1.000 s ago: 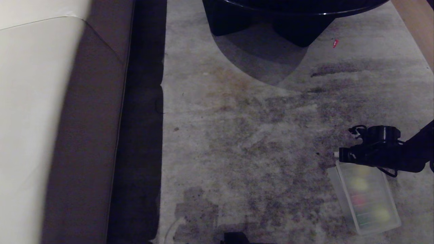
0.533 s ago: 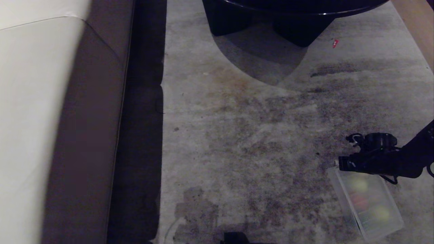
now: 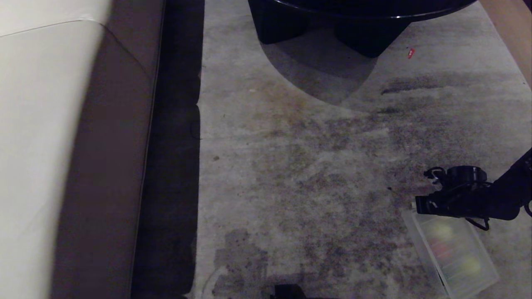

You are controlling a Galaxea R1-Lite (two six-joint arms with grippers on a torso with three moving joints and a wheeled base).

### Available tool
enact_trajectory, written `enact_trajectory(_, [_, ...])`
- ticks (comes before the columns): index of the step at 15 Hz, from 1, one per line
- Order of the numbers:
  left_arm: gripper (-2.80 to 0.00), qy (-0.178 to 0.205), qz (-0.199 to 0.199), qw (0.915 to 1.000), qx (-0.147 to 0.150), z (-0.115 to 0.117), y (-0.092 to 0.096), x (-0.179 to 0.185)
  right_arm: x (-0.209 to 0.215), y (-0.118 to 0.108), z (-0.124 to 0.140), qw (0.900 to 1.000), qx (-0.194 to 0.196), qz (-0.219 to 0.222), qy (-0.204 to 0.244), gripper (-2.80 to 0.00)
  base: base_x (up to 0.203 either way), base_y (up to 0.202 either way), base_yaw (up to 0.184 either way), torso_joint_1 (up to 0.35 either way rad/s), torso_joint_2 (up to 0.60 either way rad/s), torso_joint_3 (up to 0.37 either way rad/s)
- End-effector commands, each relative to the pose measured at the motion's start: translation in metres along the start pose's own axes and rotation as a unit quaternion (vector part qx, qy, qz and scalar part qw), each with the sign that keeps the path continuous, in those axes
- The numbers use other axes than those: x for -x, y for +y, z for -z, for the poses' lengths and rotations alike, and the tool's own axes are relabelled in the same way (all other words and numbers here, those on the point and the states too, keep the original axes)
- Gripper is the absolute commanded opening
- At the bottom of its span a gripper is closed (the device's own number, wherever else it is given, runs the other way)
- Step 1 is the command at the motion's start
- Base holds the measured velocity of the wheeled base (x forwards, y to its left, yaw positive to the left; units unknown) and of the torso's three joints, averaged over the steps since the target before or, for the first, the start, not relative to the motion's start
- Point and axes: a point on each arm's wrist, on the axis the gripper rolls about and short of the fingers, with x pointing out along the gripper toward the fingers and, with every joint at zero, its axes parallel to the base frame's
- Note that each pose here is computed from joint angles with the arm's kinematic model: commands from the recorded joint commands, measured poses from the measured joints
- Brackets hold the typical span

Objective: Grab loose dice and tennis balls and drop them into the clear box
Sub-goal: Close the lid

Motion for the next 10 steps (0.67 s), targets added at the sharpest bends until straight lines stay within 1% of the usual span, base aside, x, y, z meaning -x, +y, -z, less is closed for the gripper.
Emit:
enact_trajectory(1, [-2.8, -0.001, 0.0, 1.0, 0.001, 0.0, 0.0, 0.0, 0.012, 0.004, -0.014, 1.0, -0.008, -0.006, -0.022, -2.8, 0.0, 0.0, 0.0, 0.0, 0.0, 0.0])
enact_trajectory(3, [-2.8, 0.0, 0.0, 1.0, 0.001, 0.0, 0.0, 0.0, 0.027, 0.008, -0.028, 0.998, -0.017, -0.034, -0.046, -2.8, 0.0, 0.0, 0.0, 0.0, 0.0, 0.0])
enact_trajectory(4, [-2.8, -0.001, 0.0, 1.0, 0.001, 0.0, 0.0, 0.0, 0.035, 0.01, -0.031, 0.998, -0.021, -0.039, -0.051, -2.8, 0.0, 0.0, 0.0, 0.0, 0.0, 0.0])
enact_trajectory(6, [-2.8, 0.0, 0.0, 1.0, 0.001, 0.0, 0.0, 0.0, 0.048, 0.01, -0.029, 0.998, -0.028, -0.038, -0.051, -2.8, 0.0, 0.0, 0.0, 0.0, 0.0, 0.0])
enact_trajectory(8, [-2.8, -0.001, 0.0, 1.0, 0.001, 0.0, 0.0, 0.0, 0.067, 0.003, -0.023, 0.998, -0.039, -0.024, -0.046, -2.8, 0.0, 0.0, 0.0, 0.0, 0.0, 0.0])
enact_trajectory(9, [-2.8, -0.001, 0.0, 1.0, 0.001, 0.0, 0.0, 0.0, 0.076, -0.003, -0.017, 0.998, -0.05, -0.009, -0.038, -2.8, 0.0, 0.0, 0.0, 0.0, 0.0, 0.0])
enact_trajectory(10, [-2.8, -0.001, 0.0, 1.0, 0.001, 0.0, 0.0, 0.0, 0.08, -0.008, -0.009, 0.998, -0.055, 0.016, -0.022, -2.8, 0.0, 0.0, 0.0, 0.0, 0.0, 0.0])
